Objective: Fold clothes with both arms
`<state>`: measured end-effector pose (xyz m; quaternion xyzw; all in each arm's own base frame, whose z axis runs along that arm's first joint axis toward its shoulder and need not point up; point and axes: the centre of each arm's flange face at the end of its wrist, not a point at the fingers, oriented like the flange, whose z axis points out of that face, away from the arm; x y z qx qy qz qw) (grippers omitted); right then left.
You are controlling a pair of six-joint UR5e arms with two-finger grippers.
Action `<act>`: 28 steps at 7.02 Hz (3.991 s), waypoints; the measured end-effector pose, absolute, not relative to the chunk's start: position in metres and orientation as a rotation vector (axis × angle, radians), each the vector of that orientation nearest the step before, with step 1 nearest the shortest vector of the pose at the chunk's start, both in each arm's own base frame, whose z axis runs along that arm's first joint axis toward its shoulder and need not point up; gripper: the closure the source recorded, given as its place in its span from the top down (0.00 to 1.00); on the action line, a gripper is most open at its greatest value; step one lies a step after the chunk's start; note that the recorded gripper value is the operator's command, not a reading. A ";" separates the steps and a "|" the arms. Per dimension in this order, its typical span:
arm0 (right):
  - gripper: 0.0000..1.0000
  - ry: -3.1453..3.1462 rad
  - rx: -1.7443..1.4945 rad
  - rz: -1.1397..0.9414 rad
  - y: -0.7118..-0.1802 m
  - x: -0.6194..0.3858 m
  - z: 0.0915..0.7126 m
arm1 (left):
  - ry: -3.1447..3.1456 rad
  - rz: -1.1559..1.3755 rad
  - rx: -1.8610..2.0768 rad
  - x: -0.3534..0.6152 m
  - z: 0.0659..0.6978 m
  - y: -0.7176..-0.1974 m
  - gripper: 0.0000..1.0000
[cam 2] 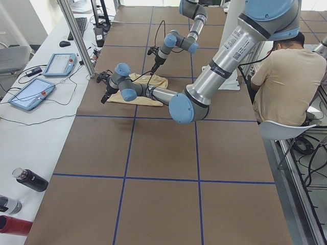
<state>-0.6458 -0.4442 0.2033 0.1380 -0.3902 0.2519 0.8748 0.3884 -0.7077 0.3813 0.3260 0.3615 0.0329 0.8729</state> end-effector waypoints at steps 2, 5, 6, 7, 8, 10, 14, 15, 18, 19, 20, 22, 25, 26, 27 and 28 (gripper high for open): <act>0.38 -0.803 0.295 0.486 -0.436 -0.654 0.206 | 0.755 0.068 0.680 0.388 0.382 -0.708 1.00; 0.00 -0.797 0.298 0.464 -0.429 -0.659 0.208 | 0.755 0.068 0.680 0.388 0.382 -0.707 1.00; 0.00 -0.795 0.301 0.457 -0.428 -0.658 0.208 | 0.755 0.068 0.680 0.388 0.382 -0.707 1.00; 0.00 -0.797 0.308 0.442 -0.428 -0.655 0.208 | 0.755 0.068 0.680 0.388 0.382 -0.707 1.00; 0.00 -0.801 0.314 0.421 -0.424 -0.645 0.213 | 0.757 0.069 0.682 0.389 0.381 -0.707 1.00; 0.00 -0.820 0.327 0.386 -0.404 -0.596 0.243 | 0.768 0.064 0.684 0.390 0.378 -0.703 1.00; 1.00 -0.832 0.330 0.353 -0.374 -0.564 0.264 | 0.789 0.060 0.685 0.392 0.373 -0.693 1.00; 1.00 -0.828 0.342 0.316 -0.373 -0.567 0.256 | 0.791 0.062 0.684 0.394 0.373 -0.692 1.00; 0.81 -0.761 0.422 0.115 -0.375 -0.577 0.210 | 0.791 0.060 0.679 0.396 0.376 -0.690 1.00; 0.67 -0.742 0.454 0.022 -0.374 -0.578 0.203 | 0.791 0.058 0.677 0.396 0.378 -0.689 1.00; 0.54 -0.728 0.467 -0.048 -0.373 -0.578 0.202 | 0.790 0.057 0.676 0.396 0.379 -0.689 1.00; 0.51 -0.711 0.471 -0.142 -0.366 -0.582 0.201 | 0.789 0.056 0.674 0.395 0.380 -0.689 1.00; 0.48 -0.714 0.447 -0.222 -0.348 -0.594 0.204 | 0.789 0.056 0.673 0.395 0.381 -0.688 1.00; 0.38 -0.714 0.442 -0.235 -0.343 -0.597 0.205 | 0.789 0.056 0.673 0.395 0.381 -0.688 1.00; 0.10 -0.712 0.439 -0.243 -0.340 -0.599 0.207 | 0.789 0.056 0.673 0.395 0.381 -0.688 1.00; 0.00 -0.711 0.438 -0.246 -0.338 -0.600 0.208 | 0.789 0.056 0.673 0.395 0.381 -0.688 1.00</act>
